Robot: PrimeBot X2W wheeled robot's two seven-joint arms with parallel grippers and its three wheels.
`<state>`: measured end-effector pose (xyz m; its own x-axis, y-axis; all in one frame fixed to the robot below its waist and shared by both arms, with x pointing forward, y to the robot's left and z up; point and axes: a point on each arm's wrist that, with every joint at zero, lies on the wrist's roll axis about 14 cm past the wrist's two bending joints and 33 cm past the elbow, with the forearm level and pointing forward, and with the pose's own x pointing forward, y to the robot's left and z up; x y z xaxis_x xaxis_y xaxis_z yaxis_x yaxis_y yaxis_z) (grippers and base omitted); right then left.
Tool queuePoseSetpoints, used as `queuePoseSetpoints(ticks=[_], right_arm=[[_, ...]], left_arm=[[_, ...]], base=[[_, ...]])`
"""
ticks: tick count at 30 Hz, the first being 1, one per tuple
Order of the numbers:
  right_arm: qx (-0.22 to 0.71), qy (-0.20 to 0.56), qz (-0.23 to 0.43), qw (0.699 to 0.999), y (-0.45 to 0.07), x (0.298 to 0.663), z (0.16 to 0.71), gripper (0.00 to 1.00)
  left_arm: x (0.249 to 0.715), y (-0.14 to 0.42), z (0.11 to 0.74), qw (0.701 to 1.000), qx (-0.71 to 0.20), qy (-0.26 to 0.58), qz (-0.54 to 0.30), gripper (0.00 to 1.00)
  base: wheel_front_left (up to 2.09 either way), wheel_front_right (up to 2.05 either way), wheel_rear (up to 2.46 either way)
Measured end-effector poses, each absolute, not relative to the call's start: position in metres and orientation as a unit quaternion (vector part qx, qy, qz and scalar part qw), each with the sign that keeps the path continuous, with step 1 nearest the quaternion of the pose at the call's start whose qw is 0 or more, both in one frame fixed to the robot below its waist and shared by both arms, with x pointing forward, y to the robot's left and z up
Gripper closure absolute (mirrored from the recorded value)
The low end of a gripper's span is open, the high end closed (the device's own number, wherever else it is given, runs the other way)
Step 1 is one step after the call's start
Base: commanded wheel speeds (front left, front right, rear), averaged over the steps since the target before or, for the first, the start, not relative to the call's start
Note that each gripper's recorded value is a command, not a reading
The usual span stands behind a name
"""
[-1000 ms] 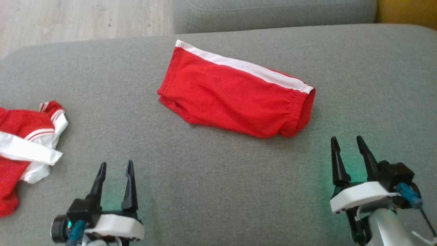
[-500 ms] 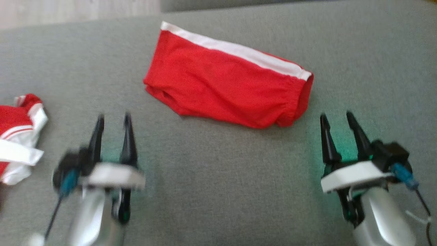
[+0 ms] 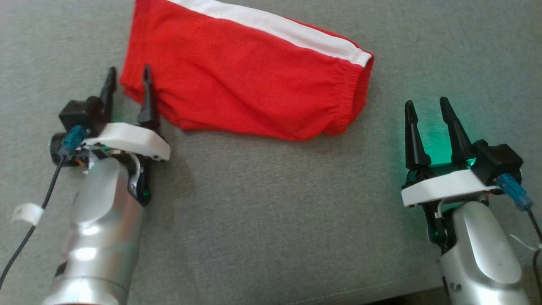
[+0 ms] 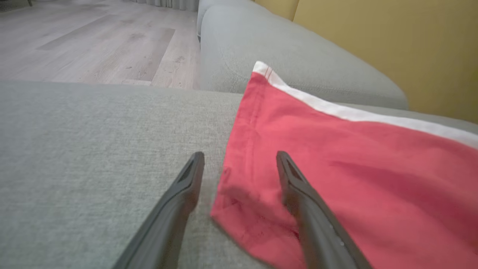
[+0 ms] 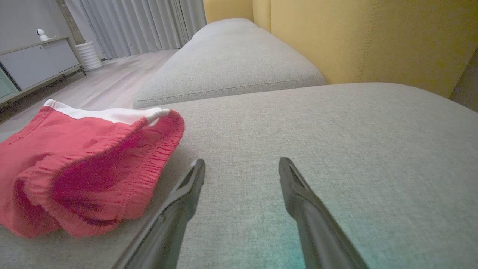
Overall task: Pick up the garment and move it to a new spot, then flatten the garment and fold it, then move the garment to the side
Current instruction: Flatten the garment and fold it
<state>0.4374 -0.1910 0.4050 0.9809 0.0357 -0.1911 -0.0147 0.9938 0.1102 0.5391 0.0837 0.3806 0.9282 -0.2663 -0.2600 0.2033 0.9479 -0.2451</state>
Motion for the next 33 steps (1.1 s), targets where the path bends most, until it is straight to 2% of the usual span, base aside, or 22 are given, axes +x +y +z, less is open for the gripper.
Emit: queuePoseSetpoints(ticks=[10,11,12,14,20,29,33], right_arm=[[0.068,0.091,0.000,0.994,-0.198,0.435,0.410,0.00],[0.069,0.090,0.001,0.994,-0.197,0.435,0.411,0.00],[0.069,0.088,0.003,0.994,-0.196,0.436,0.412,0.00],[0.072,0.083,0.006,0.994,-0.193,0.436,0.416,0.00],[0.079,0.062,0.012,0.995,-0.189,0.437,0.433,0.00],[0.100,0.072,0.017,0.992,-0.178,0.407,0.432,0.00],[0.108,0.067,0.035,0.991,-0.165,0.407,0.437,0.00]], left_arm=[[0.538,0.077,0.358,0.969,-0.039,0.206,-0.128,0.00],[0.537,0.075,0.357,0.967,-0.035,0.215,-0.131,0.10],[0.535,0.074,0.356,0.964,-0.032,0.225,-0.136,0.51],[0.529,0.074,0.354,0.960,-0.028,0.241,-0.139,1.00],[0.513,0.077,0.358,0.959,-0.025,0.244,-0.141,1.00],[0.453,0.108,0.368,0.969,-0.051,0.224,-0.087,1.00],[0.418,0.129,0.365,0.972,-0.069,0.220,-0.052,1.00]], base=[[0.00,0.00,0.00],[0.00,0.00,0.00],[0.00,0.00,0.00],[0.00,0.00,0.00],[0.00,0.00,0.00],[0.00,0.00,0.00],[0.00,0.00,0.00]])
